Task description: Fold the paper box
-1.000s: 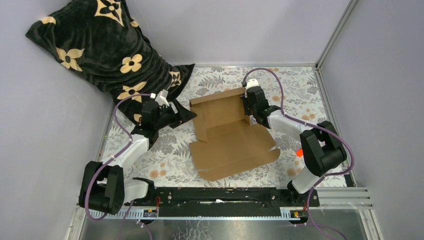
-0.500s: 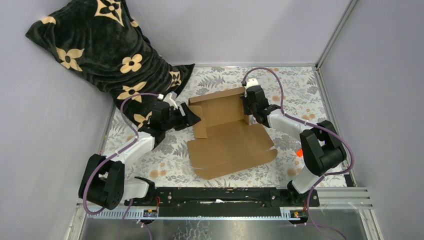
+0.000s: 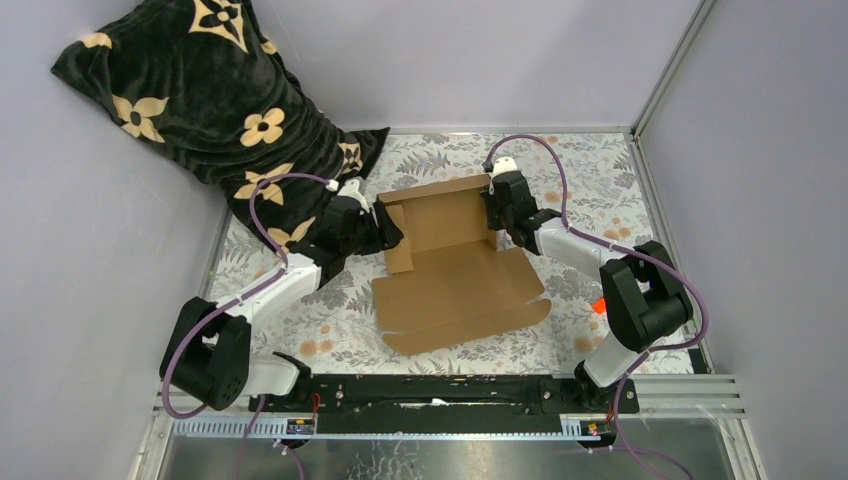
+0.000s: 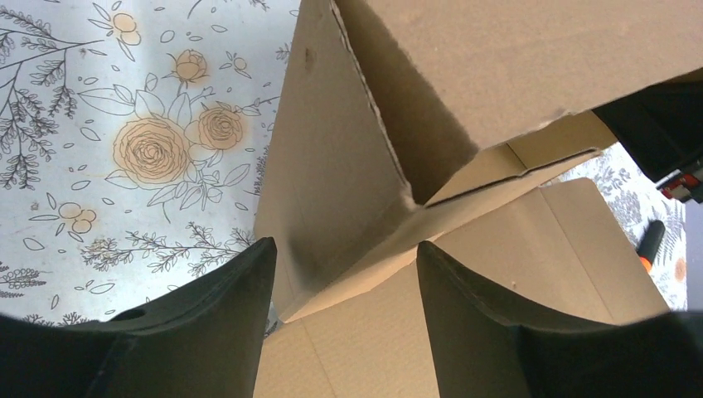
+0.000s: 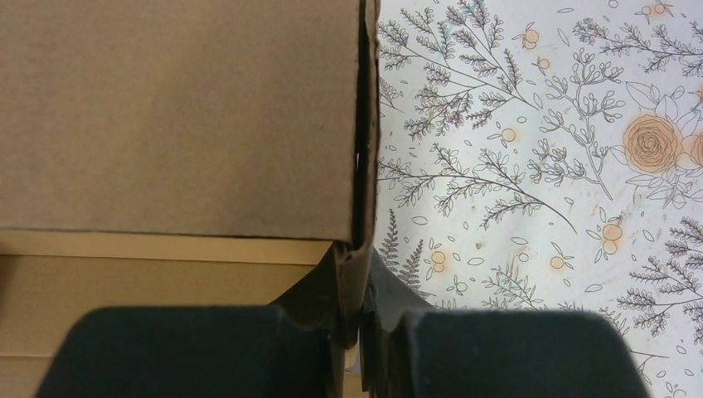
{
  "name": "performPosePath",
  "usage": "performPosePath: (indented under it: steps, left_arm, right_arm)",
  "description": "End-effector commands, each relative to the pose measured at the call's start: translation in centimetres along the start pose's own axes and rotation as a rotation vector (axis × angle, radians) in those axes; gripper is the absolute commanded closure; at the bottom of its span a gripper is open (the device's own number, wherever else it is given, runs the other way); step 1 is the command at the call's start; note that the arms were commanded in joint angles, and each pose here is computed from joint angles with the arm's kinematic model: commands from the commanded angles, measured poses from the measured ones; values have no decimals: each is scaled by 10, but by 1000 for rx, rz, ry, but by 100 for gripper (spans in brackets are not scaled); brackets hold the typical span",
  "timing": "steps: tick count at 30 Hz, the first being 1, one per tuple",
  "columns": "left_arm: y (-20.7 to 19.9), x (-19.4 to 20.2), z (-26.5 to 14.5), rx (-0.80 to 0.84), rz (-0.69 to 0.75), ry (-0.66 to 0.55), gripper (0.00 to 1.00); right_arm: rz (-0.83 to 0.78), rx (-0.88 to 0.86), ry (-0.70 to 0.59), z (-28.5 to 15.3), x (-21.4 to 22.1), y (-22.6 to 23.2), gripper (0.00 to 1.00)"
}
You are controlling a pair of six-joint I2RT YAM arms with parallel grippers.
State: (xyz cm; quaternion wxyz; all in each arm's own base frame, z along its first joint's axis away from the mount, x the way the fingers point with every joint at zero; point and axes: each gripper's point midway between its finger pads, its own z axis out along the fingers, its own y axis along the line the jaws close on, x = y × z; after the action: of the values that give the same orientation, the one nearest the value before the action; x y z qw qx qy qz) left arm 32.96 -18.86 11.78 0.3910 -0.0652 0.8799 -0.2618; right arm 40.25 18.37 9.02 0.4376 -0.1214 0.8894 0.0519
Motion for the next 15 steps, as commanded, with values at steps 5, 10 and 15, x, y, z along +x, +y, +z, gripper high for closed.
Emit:
performPosePath:
  steps: [5, 10, 15]
  left_arm:
    - [19, -5, 10, -134, 61, -31, 41]
    - [21, -4, 12, -165, 70, -43, 42]
    - [27, -7, 12, -237, 71, -86, 49]
  right_arm:
    - [-5, -55, 156, -6, 47, 8, 100]
    - [-11, -57, 157, -7, 46, 8, 100]
    - [-2, -72, 160, -12, 46, 10, 100]
